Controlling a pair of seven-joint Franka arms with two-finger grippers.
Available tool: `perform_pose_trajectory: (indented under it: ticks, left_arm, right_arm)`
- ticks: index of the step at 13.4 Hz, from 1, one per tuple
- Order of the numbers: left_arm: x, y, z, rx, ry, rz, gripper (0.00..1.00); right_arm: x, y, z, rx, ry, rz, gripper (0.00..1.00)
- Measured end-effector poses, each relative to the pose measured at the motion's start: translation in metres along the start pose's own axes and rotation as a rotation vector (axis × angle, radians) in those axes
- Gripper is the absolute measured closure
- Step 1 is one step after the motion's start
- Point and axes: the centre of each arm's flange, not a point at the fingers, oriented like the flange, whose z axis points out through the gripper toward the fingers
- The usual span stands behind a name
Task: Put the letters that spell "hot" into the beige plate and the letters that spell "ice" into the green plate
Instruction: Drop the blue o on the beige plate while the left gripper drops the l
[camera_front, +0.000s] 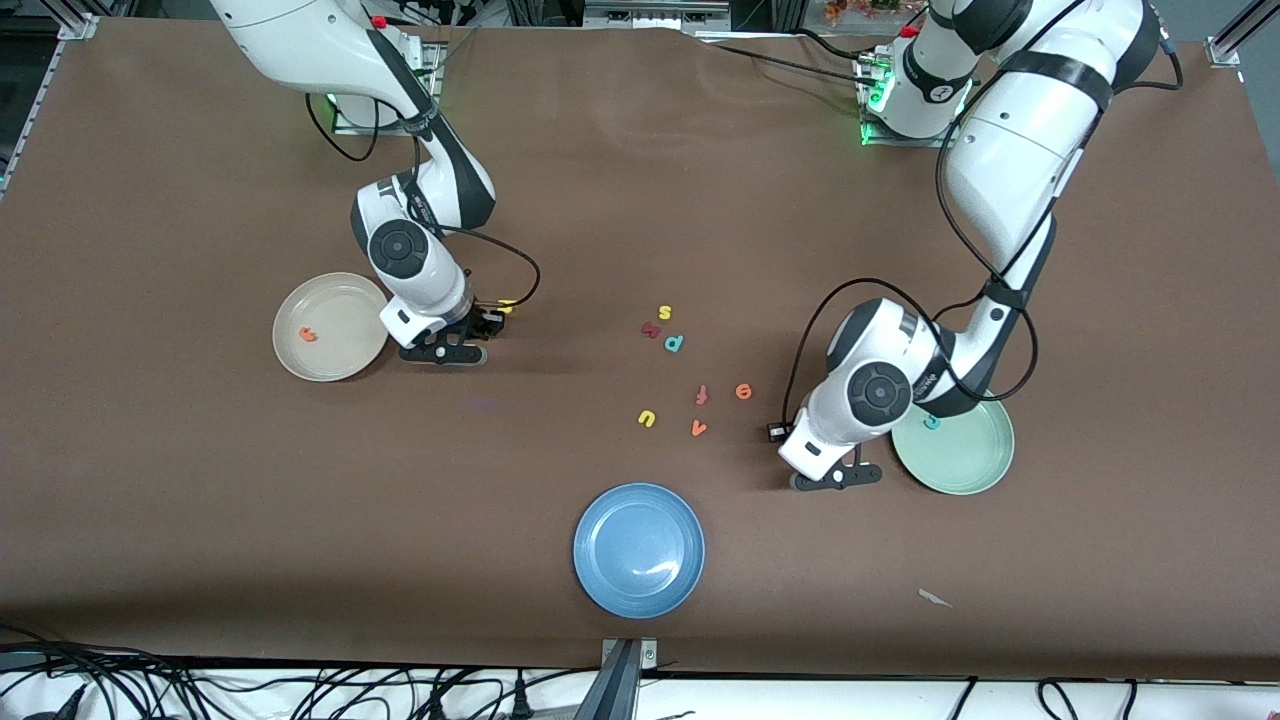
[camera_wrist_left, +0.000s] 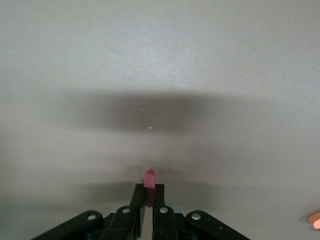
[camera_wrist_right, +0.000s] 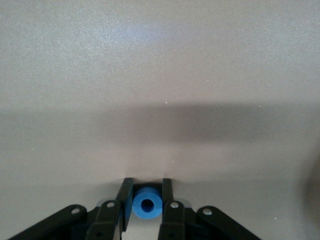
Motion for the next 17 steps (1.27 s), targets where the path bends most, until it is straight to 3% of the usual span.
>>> perform_pose_trajectory:
  ticks: [4,10,14,17]
  left_arm:
    - [0.021,-0.054,-0.038,0.043,-0.054,0.129,0.90]
    - [0.045,-0.160,-0.045,0.099,-0.109,0.340,0.90]
    - [0.044,-0.180,-0.036,0.100,-0.118,0.364,0.90]
    - [0.040,-0.185,-0.029,0.094,-0.080,0.373,0.87]
  right_arm:
    - [0.001,0.001,-0.001,-0.002,-0.003,0.001,0.73]
    - [0.034,0.034,-0.047,-0.062,-0.082,0.024,0.73]
    - [0.062,0.115,-0.072,-0.104,-0.137,-0.060,0.73]
    - [0.067,0.184,-0.064,-0.120,-0.188,-0.110,0.73]
